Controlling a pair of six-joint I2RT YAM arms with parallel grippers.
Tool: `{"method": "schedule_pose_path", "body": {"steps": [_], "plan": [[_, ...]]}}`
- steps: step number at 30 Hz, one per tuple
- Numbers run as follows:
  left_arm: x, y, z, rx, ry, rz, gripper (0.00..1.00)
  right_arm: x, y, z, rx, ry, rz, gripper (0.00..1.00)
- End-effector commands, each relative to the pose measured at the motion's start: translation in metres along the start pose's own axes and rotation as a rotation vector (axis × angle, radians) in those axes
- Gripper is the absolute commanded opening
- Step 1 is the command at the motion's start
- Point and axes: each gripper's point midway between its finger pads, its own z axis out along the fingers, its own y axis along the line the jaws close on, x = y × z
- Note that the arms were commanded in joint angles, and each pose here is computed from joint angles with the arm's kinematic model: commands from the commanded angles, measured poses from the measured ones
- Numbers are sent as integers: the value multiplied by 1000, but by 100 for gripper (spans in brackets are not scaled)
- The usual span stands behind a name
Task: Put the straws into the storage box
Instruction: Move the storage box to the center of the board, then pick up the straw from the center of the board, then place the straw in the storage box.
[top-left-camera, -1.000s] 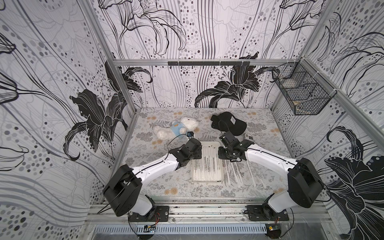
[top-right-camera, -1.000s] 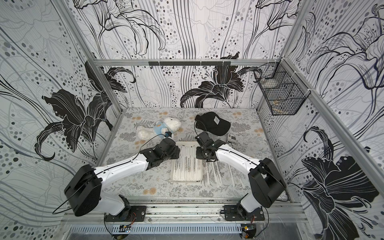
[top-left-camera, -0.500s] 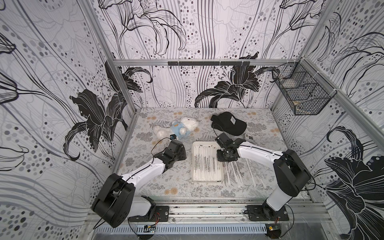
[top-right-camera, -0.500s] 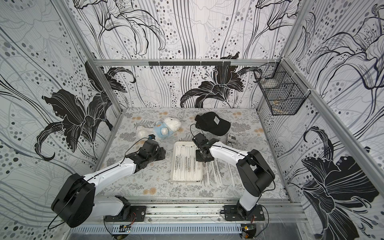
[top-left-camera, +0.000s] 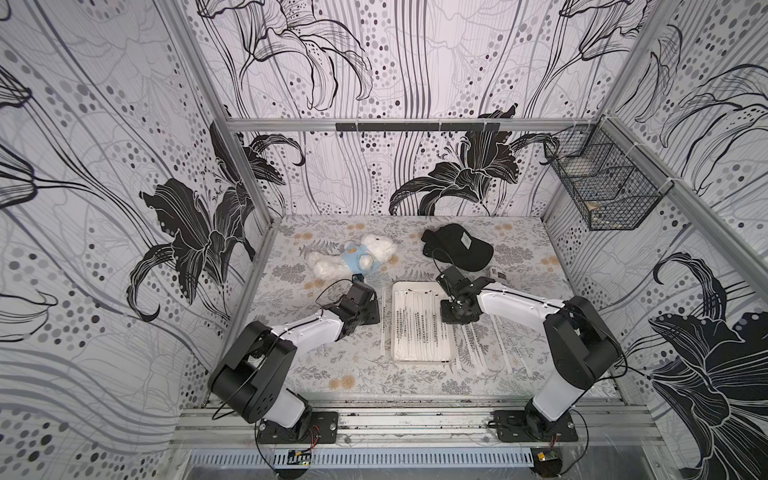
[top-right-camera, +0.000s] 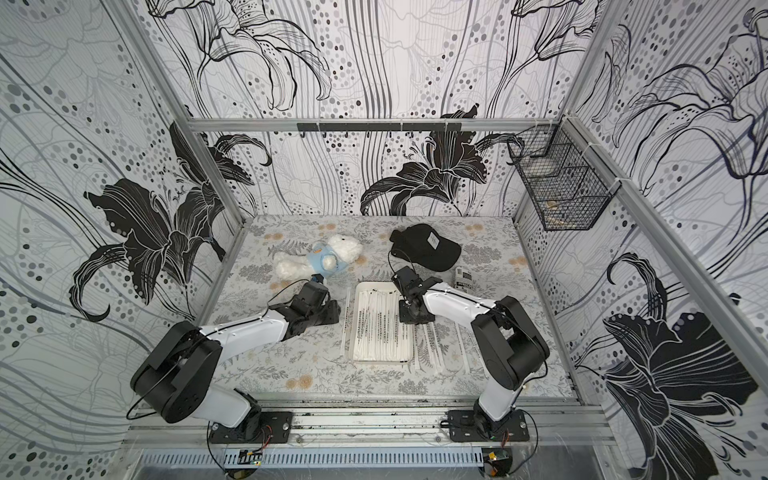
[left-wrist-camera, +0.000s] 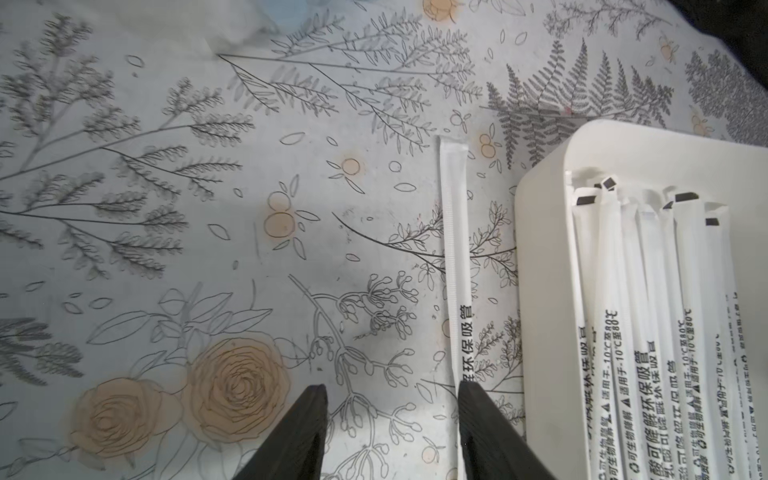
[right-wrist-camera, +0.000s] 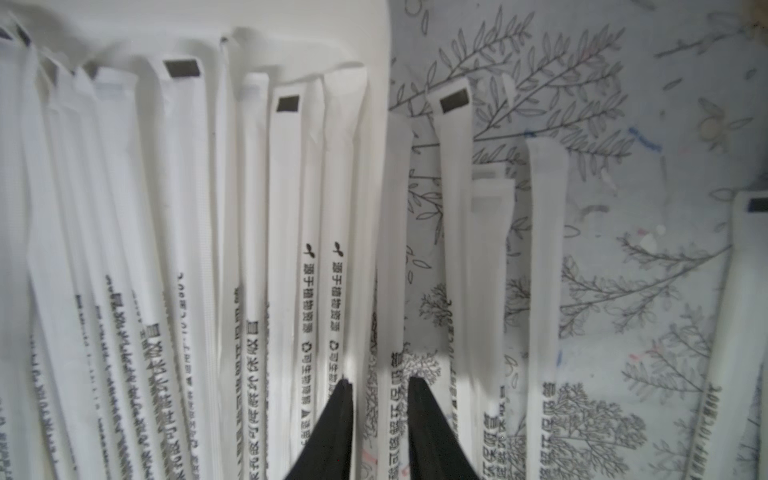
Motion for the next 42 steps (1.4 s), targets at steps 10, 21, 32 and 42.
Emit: {"method": "schedule_pose_path", "body": {"steps": [10, 21, 32, 42], "plan": [[2, -25, 27, -10, 33, 77, 44, -31, -8, -45, -47, -107, 24, 31], [22, -11, 31, -156, 73, 158, 16, -34, -10, -51, -63, -133, 41, 31], [-41, -35, -33, -133, -91, 102, 3, -39, -7, -55, -92, -148, 40, 31], [-43, -140, -43, 143, -123, 102, 1, -39, -9, -55, -101, -155, 55, 30]]}}
